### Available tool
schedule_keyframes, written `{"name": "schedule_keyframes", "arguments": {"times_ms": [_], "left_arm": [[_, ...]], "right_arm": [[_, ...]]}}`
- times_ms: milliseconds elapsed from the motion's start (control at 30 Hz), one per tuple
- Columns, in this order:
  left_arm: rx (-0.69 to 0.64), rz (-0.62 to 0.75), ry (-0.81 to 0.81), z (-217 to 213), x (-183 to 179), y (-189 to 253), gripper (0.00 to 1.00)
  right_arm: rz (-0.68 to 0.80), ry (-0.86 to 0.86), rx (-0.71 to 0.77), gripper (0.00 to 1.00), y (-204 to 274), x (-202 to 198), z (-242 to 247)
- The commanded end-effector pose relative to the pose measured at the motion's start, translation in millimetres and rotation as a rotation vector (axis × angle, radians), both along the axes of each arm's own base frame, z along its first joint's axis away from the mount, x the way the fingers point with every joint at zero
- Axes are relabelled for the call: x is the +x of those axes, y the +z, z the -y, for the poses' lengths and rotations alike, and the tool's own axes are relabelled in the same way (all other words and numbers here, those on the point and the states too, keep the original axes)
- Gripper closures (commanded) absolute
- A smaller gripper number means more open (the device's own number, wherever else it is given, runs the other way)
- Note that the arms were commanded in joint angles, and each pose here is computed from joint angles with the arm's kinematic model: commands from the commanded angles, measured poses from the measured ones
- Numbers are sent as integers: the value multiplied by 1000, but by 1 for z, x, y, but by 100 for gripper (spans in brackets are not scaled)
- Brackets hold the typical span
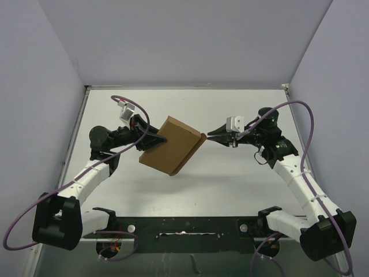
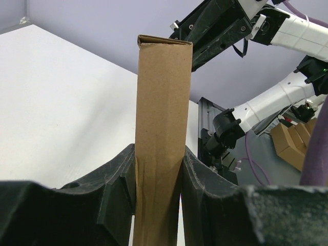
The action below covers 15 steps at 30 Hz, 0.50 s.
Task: Fold the paper box
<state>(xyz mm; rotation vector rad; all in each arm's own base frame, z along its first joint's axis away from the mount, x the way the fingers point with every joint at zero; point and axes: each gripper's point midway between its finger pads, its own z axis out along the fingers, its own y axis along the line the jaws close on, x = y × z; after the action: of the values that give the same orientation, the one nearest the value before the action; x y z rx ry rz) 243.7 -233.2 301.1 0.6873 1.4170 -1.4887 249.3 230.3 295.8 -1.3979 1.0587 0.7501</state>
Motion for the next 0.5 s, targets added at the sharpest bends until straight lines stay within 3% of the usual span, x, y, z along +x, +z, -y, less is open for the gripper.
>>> {"name": "schedule_keyframes", "arguments": {"times_ms": [0,467], "left_arm": [[-16,91,21,-2,-1,22,100],[-20,83,12,-1,-1,23,100]], "right_arm": [[75,56,15,83,22,-14,-1],[65,-2,6,87,14,-2,-7]]}}
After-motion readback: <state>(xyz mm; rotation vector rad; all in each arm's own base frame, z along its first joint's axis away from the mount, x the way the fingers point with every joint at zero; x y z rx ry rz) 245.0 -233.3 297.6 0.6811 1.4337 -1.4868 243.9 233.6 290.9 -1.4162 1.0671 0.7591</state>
